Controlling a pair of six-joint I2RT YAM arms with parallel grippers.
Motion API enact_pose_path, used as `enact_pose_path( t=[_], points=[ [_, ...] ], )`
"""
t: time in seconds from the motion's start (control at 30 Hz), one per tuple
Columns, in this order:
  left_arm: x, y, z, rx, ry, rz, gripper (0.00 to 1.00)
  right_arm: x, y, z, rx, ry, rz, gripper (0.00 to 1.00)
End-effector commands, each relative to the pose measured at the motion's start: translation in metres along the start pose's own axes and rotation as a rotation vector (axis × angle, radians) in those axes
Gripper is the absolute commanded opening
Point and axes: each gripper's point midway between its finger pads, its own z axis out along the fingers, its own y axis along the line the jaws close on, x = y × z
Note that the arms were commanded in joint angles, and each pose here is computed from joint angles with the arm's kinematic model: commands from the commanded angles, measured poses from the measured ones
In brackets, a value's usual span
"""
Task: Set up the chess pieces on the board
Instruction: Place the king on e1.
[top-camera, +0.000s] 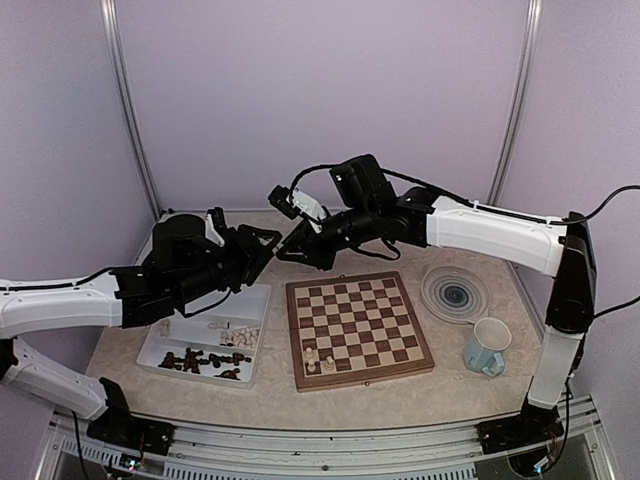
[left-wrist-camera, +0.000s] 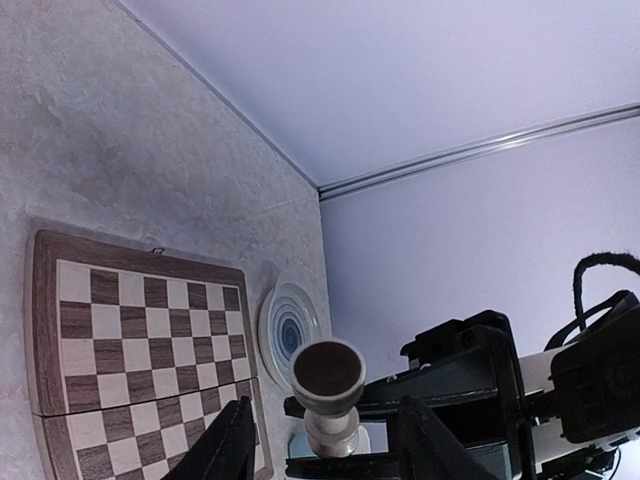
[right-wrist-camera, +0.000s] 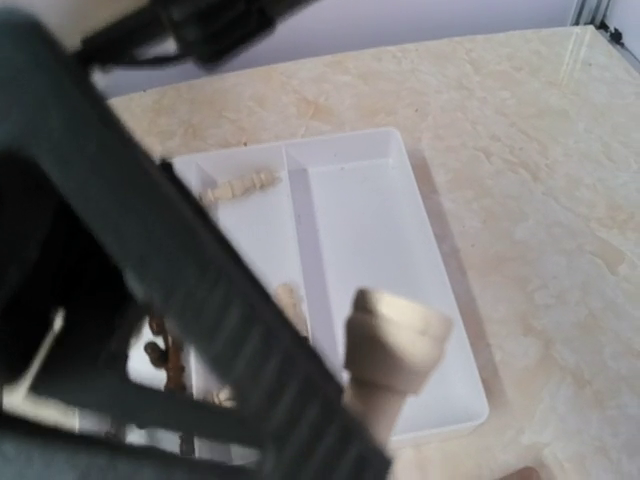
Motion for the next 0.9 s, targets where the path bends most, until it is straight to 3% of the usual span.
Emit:
enact_pose_path(
  t=[0.0, 0.13, 0.4, 0.6, 0.87],
  points=[
    [-0.018, -0.005, -0.007, -0.071, -0.064, 0.121, 0.52, 0.016, -0.019, -0.03, 0.031, 0.045, -0.032, 0.0],
    [-0.039, -0.003, -0.022, -0.123, -0.117, 0.206, 0.55, 0.044, -0.029, -0.061, 0.02, 0.156, -0.12, 0.0],
    [-0.085, 0.017, -0.052, -0.188, -0.2, 0.222, 0.55, 0.141, -0.022, -0.109, -0.051, 0.597, -0.49, 0.0],
    [-0.103, 0.024, -0.07, -0.209, -0.251, 0.23, 0.55, 0.204, -0.013, -0.14, -0.174, 0.961, -0.588, 0.0],
    [-0.106, 0.035, -0.077, -0.243, -0.26, 0.241, 0.55, 0.233, 0.019, -0.14, -0.307, 1.16, -0.613, 0.0]
  ],
)
